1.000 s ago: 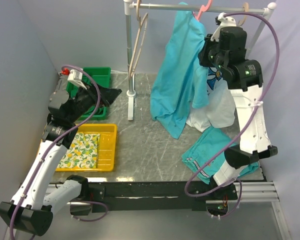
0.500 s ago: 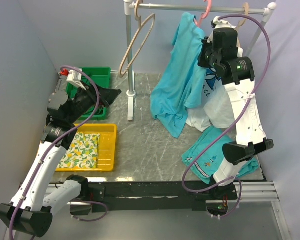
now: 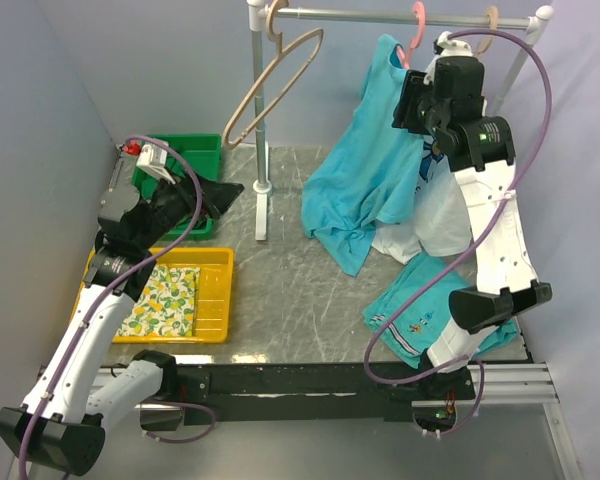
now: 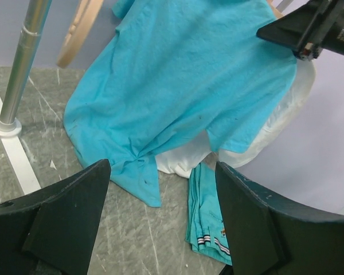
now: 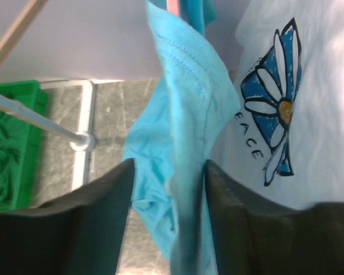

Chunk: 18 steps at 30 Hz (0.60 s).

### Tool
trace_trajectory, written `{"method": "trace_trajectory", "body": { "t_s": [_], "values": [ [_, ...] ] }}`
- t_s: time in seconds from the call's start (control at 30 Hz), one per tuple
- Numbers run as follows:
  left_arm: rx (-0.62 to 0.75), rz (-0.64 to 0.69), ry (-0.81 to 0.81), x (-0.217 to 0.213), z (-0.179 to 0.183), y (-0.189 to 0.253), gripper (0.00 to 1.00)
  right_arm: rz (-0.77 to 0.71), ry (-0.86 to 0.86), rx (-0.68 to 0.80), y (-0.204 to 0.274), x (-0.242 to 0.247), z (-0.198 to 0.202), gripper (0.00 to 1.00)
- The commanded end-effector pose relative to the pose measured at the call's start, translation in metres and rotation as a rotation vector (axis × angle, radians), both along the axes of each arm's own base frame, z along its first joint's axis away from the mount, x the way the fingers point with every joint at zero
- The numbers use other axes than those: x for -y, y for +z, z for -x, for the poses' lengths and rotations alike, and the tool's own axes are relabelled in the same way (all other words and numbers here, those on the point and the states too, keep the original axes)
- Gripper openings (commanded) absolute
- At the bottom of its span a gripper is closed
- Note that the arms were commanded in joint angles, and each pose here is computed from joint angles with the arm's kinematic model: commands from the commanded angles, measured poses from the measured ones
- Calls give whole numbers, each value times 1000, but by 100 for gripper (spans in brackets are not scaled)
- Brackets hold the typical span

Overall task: Place the t-shirt on the hanger
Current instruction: Place the hanger at the clothesline, then reset both arms

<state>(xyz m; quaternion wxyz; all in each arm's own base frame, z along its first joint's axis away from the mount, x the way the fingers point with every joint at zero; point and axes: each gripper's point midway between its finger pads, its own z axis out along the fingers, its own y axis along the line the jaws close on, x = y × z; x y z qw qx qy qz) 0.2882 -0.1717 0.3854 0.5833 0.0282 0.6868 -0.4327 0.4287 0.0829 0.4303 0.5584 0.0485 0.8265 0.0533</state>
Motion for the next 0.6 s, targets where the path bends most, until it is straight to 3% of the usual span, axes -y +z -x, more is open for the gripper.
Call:
{"method": "trace_trajectory", "body": {
  "t_s": [0.0, 0.23, 0.47, 0.57],
  "values": [
    [13, -12, 17, -3, 3, -1, 80, -75, 22, 142, 45, 2, 30, 66],
    [-28, -44, 51, -9, 1, -17, 82, -219, 140, 212, 55, -13, 103, 74],
    [-109, -88, 118, -19, 1, -57, 85, -372, 339, 172, -11, -71, 170, 77],
    [-146, -113, 160, -16, 3, -79, 88, -417, 328, 150, -45, -89, 187, 78]
  ]
}}
